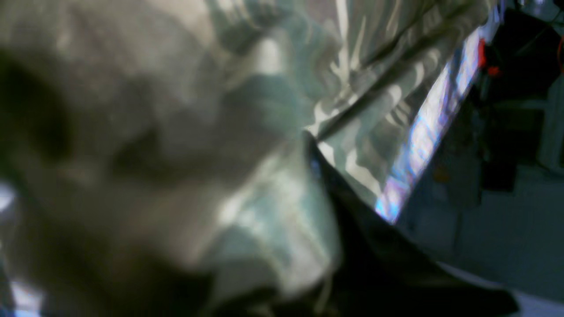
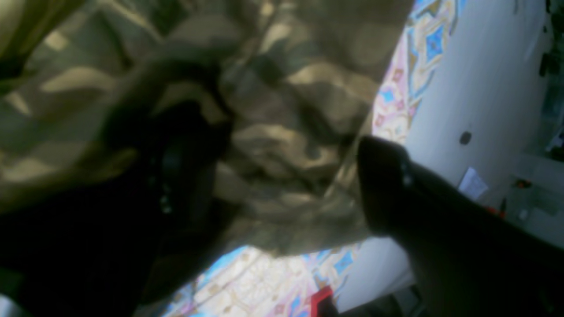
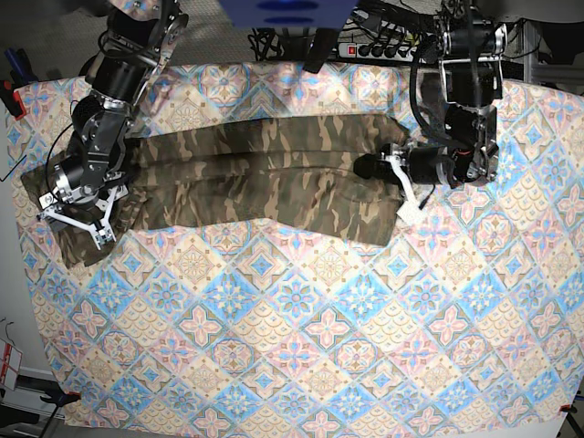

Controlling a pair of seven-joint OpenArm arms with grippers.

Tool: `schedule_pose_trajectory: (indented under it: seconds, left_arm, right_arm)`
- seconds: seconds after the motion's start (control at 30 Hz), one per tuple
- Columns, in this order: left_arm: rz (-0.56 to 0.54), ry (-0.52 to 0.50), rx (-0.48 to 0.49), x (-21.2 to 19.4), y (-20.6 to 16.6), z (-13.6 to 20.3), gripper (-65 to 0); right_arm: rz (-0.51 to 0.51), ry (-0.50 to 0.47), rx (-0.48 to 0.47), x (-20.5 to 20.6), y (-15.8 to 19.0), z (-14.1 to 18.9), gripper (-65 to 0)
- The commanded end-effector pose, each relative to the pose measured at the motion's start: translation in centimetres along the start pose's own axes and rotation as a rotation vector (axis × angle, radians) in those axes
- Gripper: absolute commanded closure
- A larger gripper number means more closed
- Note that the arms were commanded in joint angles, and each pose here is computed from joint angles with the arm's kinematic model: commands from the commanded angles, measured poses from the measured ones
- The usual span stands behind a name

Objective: Fold the T-shirt properly
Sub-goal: 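Grasp the shirt end with the left gripper and pull it outward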

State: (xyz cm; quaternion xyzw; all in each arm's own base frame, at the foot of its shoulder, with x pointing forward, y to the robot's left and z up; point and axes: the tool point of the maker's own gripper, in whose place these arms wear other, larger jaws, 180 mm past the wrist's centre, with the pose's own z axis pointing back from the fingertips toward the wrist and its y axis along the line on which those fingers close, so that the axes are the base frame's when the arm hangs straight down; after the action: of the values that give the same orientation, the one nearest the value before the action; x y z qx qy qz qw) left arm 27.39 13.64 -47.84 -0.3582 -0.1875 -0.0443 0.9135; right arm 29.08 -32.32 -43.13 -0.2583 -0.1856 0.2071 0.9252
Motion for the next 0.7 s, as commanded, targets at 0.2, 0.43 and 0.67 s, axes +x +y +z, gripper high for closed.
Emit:
schedule_pose_trajectory:
  seconds: [0.2,0.43,0.67]
  left_arm:
    - [-0.074,-0.036,0.180,5.2,4.6,5.6,-2.5]
    - [-0.061,-0.033,0.184,5.8,5.0,5.8,-2.5]
    - [-0.207,-0.008,0.220,8.3,3.1,7.6,-2.6]
  right_arm:
    - [-0.020,-0.049,-0.068,1.5,-2.5,1.1,-48.0]
    - [-0.101,-0.191,-0.130,5.0,-4.6,4.3,-48.0]
    - [-0.106,-0.192,-0.123,5.1,-4.5,4.1,-48.1]
